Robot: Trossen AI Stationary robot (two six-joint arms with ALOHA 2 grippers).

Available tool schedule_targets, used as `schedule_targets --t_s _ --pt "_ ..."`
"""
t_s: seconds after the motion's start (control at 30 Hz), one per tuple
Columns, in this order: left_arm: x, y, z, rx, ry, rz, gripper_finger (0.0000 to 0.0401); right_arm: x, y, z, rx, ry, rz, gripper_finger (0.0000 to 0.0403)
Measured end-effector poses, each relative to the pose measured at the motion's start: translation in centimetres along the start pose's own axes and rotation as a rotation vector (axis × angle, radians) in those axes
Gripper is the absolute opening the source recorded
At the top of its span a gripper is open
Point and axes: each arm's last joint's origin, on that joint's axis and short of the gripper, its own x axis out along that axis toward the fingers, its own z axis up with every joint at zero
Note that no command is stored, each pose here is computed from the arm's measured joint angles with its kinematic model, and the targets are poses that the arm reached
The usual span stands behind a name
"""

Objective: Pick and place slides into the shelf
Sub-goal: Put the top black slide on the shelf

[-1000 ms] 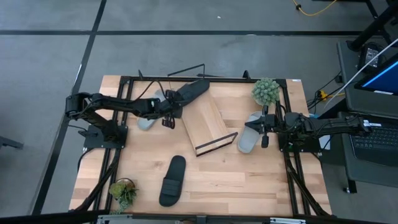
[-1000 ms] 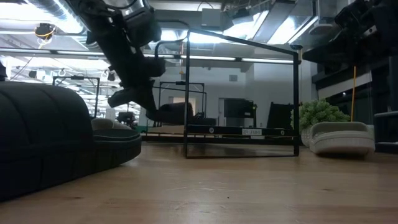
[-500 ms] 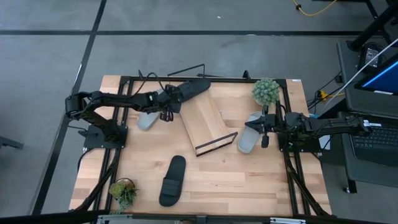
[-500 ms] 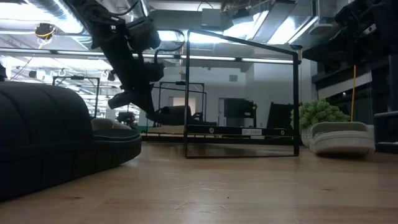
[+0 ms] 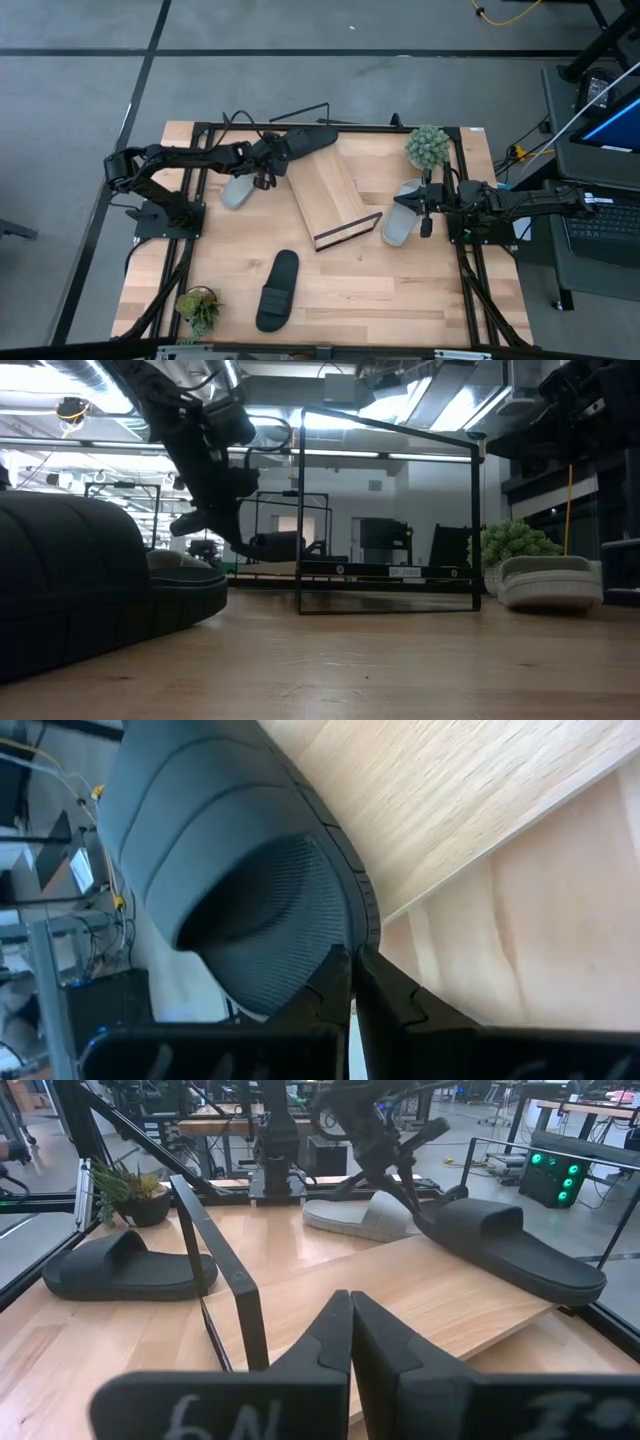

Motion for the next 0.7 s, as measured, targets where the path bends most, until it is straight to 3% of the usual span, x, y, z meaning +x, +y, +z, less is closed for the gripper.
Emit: schedule_targets --t_s 0.3,0.7 --pt "0.4 0.6 -0.8 -0.111 -0.013 -0.029 0.0000 0.0 0.0 0.0 0.001 0.000 0.000 0.0007" --pt "0.8 0.8 -1.2 -0.148 -0.015 -0.042 0.0000 0.0 0.0 0.2 0.004 -0.016 0.000 0.0007"
